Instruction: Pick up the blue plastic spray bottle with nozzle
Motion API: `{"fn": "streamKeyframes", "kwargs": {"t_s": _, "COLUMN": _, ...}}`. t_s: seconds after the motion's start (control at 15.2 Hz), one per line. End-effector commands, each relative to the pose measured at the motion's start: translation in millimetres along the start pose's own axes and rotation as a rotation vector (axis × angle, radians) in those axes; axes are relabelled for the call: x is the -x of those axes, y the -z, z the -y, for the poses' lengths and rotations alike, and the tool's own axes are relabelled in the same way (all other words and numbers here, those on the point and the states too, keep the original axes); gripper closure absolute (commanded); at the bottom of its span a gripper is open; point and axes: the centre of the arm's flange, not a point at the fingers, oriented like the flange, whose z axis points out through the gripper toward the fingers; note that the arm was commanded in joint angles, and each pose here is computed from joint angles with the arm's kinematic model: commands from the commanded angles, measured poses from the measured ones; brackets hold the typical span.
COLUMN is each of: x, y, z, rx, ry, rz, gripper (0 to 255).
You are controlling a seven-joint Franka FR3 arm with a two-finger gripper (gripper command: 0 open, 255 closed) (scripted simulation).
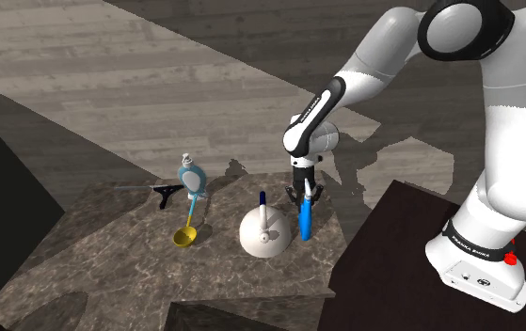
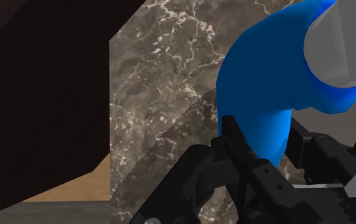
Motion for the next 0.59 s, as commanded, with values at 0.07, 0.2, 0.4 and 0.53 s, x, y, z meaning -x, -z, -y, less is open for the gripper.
{"fn": "streamKeyframes", "kwargs": {"t_s": 0.07, "x": -0.1, "y": -0.4, "z": -0.2, "rx": 0.001, "ry": 0.0, "rz": 0.0, "gripper": 255}}
{"fn": "streamKeyframes", "kwargs": {"t_s": 0.2, "x": -0.1, "y": -0.4, "z": -0.2, "rx": 0.001, "ry": 0.0, "rz": 0.0, "gripper": 255}}
{"fn": "streamKeyframes", "kwargs": {"t_s": 0.4, "x": 5.2, "y": 8.9, "z": 0.0, "rx": 0.001, "ry": 0.0, "rz": 0.0, "gripper": 255}}
{"fn": "streamKeyframes", "kwargs": {"t_s": 0.53, "x": 9.9, "y": 18.3, "z": 0.1, "rx": 0.001, "ry": 0.0, "rz": 0.0, "gripper": 255}}
